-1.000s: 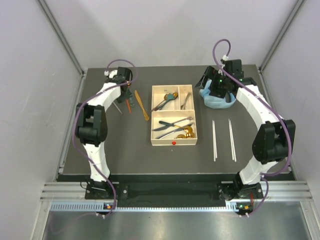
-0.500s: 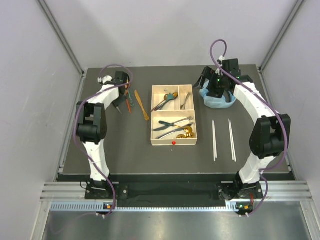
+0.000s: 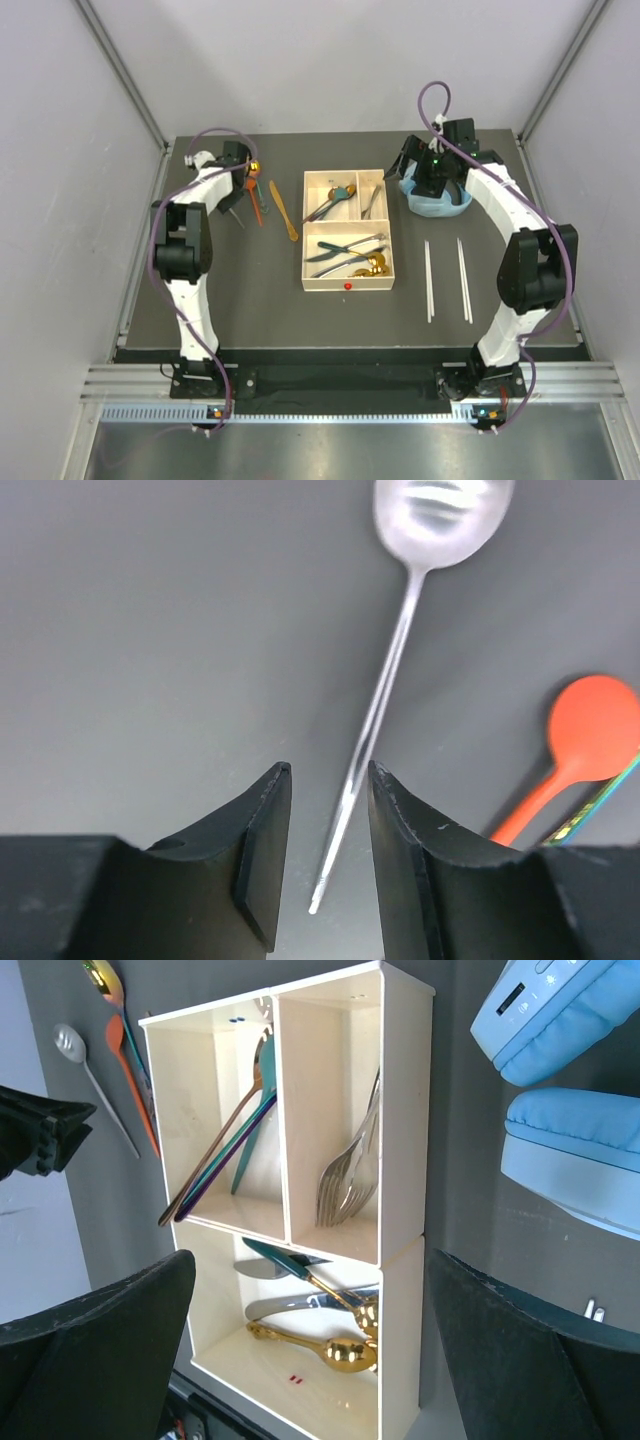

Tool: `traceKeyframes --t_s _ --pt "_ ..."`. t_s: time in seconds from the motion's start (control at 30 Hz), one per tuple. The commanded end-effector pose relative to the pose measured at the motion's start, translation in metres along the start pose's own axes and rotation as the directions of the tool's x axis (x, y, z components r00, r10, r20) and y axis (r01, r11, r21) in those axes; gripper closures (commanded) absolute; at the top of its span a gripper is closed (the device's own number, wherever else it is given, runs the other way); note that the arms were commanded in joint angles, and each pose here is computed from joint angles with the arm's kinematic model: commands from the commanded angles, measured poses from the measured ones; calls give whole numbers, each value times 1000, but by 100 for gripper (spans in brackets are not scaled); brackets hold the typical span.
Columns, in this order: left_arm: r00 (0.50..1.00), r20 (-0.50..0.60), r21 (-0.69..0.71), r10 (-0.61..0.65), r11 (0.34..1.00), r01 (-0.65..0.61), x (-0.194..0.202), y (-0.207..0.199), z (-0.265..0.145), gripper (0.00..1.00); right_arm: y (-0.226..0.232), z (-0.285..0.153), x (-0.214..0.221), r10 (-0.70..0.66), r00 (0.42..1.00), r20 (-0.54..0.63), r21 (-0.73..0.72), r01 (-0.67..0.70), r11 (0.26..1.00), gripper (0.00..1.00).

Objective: Sort the eating utensils into containers
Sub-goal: Pick up the spoon from the center of the board.

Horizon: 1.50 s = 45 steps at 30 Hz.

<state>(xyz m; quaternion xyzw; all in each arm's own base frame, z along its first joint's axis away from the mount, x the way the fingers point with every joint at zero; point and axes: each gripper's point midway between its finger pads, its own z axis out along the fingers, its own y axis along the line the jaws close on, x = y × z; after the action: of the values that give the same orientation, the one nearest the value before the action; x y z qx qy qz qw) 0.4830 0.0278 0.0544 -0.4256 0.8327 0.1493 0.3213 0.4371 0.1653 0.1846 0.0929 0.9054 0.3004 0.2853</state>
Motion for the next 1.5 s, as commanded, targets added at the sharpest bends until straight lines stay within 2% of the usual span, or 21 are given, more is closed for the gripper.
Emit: traceKeyframes --t_s 0.0,0.47,0.83,0.87,0.97,1.1,1.3,1.47 --pt "997 57 4 -44 999 44 -21 -12 6 58 11 0 -19 -28 999 34 -31 29 999 0" --pt "998 33 -39 -57 998 59 -21 -19 26 59 10 7 -24 -22 1000 13 -38 22 999 0" --pt "998 -34 -72 -53 996 51 -11 -12 48 59 6 11 -25 -9 1000 4 -38 9 999 0" --pt "998 -45 -77 -54 996 50 -10 -10 50 61 6 11 -24 -7 1000 2 -39 7 999 0" --pt "996 -88 -71 -31 997 24 -2 -9 54 81 6 11 -24 -2 1000 0 -38 2 999 0" --pt "990 -138 -30 14 999 -18 8 -13 51 99 7 11 -22 0 1000 -5 -47 -1 999 0" --pt "972 -217 98 94 992 -74 28 -16 33 100 8 10 -24 7 1000 2 -50 -7 999 0" --pt "953 -213 219 216 961 -169 42 -15 1 100 9 10 -23 17 1000 9 -60 -17 998 0"
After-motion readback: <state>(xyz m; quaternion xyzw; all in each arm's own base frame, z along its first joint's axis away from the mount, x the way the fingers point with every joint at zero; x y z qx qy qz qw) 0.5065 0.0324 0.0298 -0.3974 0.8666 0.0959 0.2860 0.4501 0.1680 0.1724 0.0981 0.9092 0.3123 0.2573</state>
